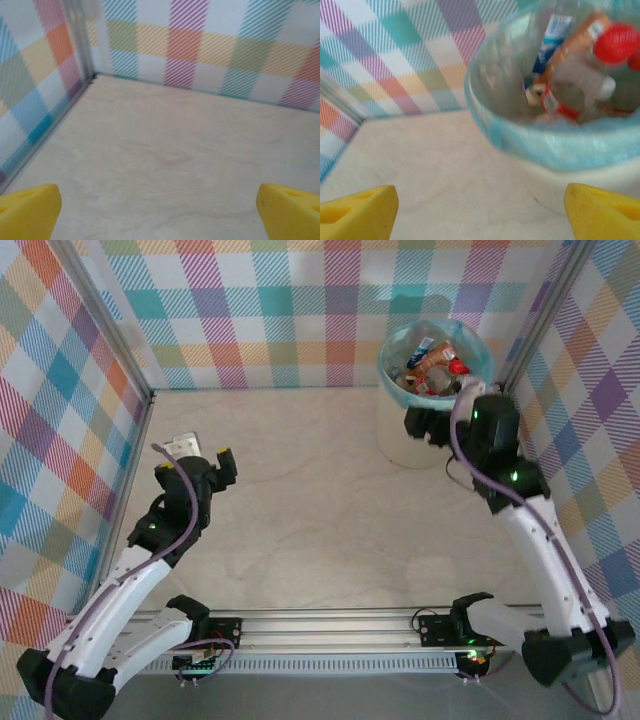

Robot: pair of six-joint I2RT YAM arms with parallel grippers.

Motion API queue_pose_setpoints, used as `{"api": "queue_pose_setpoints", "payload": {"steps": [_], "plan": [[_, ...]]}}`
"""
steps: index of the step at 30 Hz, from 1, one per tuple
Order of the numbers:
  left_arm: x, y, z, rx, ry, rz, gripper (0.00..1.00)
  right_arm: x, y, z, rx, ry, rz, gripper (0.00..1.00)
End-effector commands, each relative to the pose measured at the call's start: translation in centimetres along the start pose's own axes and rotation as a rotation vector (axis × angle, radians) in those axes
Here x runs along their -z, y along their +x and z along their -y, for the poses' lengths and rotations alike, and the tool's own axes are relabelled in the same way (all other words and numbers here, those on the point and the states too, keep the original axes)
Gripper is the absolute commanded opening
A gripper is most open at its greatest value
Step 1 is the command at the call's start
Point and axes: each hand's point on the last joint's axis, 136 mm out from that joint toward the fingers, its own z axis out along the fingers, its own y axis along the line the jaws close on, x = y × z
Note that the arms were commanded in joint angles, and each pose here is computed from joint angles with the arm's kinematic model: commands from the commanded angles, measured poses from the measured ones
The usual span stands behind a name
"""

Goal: Put the plastic bottles in the bin

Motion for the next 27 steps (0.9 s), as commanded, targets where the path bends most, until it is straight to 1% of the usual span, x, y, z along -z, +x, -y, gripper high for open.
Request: {"api": "queue_pose_setpoints", "payload": {"steps": [1,3,5,9,12,15,16,17,18,19,20,23,24,25,26,27], "plan": [[-2.9,2.1,-1.2,0.009,-0.079,0.007,1.0,-0.9,4.9,0.9,0.163,-0.021,-0.012,0.9],[-4.6,4.5,-1.7,0.002,-0.116,-0.022,1.0,-1.2,8.0,2.5,0.183,0.022,-0.025,0.92],[-5.9,6.3,-1.9,-0.002,-0.133,-0.022,1.0,-1.9,10.3,4.8,0.191,0.111,-0.02,0.94],[-8.2,9.2,-2.1,-0.012,-0.14,-0.022,1.0,-4.5,15.0,9.0,0.266,0.252,-0.019,0.95],[-9.8,11.2,-2.2,-0.052,-0.118,-0.057,1.0,-6.8,17.8,10.7,0.285,0.27,-0.034,0.95],[-11.7,13.4,-1.5,-0.117,-0.047,-0.108,1.0,-8.6,19.0,10.9,0.243,0.196,0.01,0.95],[-12.2,13.5,-1.0,-0.128,-0.013,-0.097,1.0,-9.1,18.8,10.7,0.226,0.165,0.043,0.95],[-12.6,13.5,-0.5,-0.136,0.026,-0.111,1.0,-9.5,18.5,10.6,0.224,0.147,0.044,0.95],[-13.0,13.4,0.2,-0.137,0.077,-0.094,1.0,-9.9,19.1,10.9,0.206,0.149,-0.02,0.95],[-13.2,13.2,0.9,-0.122,0.146,-0.075,1.0,-10.2,19.1,11.2,0.184,0.136,-0.024,0.94],[-13.5,13.4,1.1,-0.115,0.185,-0.072,1.0,-10.2,19.2,11.7,0.146,0.112,-0.047,0.93],[-14.7,15.1,-0.4,-0.038,0.179,-0.056,1.0,-9.2,18.8,13.0,0.03,0.039,-0.02,0.93],[-14.8,15.0,-0.5,-0.031,0.177,-0.026,1.0,-8.8,18.2,13.1,0.023,0.014,0.016,0.93],[-14.7,15.3,-0.4,-0.04,0.187,-0.062,1.0,-8.5,18.1,13.0,0.025,-0.006,0.029,0.93],[-14.7,15.3,0.0,-0.051,0.202,-0.071,1.0,-8.2,18.0,13.0,0.065,-0.008,0.037,0.93],[-15.0,15.4,0.1,-0.057,0.208,-0.076,1.0,-7.8,17.8,12.8,0.137,-0.007,0.074,0.92]]}}
